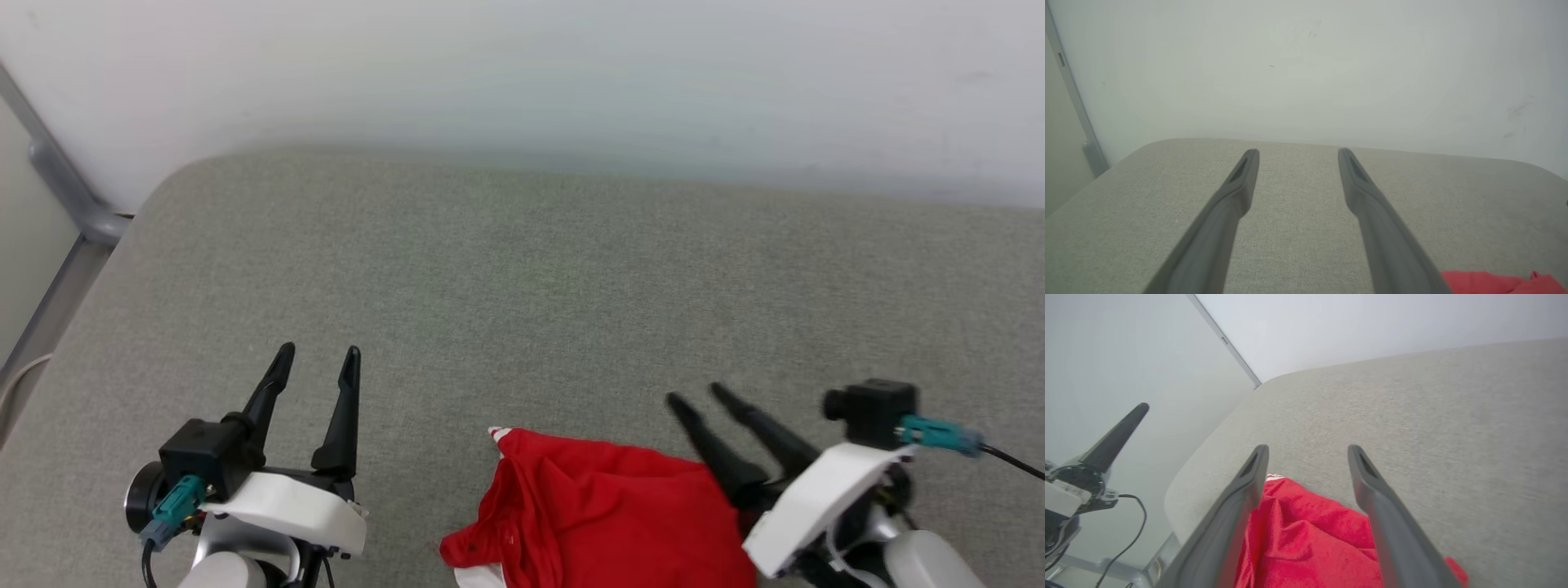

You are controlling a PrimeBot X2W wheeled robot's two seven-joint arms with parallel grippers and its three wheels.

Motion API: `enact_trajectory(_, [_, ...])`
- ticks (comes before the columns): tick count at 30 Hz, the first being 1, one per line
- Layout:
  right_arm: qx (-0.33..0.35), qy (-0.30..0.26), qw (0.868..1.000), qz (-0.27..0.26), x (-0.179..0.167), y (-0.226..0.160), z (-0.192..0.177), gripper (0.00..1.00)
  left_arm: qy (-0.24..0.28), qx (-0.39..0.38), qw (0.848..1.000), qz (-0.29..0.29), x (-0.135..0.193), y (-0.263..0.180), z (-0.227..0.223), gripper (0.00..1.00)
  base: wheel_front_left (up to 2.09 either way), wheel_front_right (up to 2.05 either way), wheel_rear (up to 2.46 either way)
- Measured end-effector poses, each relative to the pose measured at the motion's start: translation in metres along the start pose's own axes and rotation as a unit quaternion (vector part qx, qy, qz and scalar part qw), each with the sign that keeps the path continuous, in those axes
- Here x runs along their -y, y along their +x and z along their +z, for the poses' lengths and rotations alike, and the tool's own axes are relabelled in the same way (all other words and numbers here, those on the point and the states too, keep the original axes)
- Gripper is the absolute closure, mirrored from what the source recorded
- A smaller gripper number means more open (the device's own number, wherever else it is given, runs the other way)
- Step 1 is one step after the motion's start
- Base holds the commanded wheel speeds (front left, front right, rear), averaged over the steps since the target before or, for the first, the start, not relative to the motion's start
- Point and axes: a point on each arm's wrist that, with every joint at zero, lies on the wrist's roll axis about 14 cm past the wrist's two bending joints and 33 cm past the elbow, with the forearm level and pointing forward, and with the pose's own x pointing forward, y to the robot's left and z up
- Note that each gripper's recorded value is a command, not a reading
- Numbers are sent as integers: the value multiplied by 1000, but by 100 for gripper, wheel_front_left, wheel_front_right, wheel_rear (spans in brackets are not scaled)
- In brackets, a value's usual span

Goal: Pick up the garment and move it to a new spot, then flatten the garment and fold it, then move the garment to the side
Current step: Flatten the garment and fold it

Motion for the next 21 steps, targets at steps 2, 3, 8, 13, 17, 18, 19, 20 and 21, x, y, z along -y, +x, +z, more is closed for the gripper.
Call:
enact_trajectory(2, [31,-50,998,-40,20,-11,15,0,2,4,1000,0,1,-2,2,0,0,0,0])
enact_trajectory(3, [38,-76,995,-59,28,-18,20,0,2,3,1000,1,2,-3,2,0,0,0,0])
enact_trajectory(8, [110,-158,970,-145,55,-57,59,0,3,2,1000,3,5,-10,0,0,0,0,0])
enact_trajectory(13, [168,-209,941,-208,66,-96,87,0,16,6,1000,-6,11,-12,1,0,0,0,0])
enact_trajectory(17, [189,-229,927,-230,62,-114,93,0,28,12,999,-12,14,-15,4,0,0,0,0])
enact_trajectory(18, [192,-232,925,-231,58,-117,93,0,28,14,999,-12,15,-17,4,0,0,0,0])
enact_trajectory(19, [194,-233,924,-231,56,-119,92,0,31,19,999,-11,15,-18,7,0,0,0,0])
enact_trajectory(20, [194,-234,924,-233,54,-122,90,0,34,24,999,-11,14,-19,10,0,0,0,0])
enact_trajectory(21, [194,-233,924,-234,53,-124,89,0,35,26,999,-9,14,-21,11,0,0,0,0])
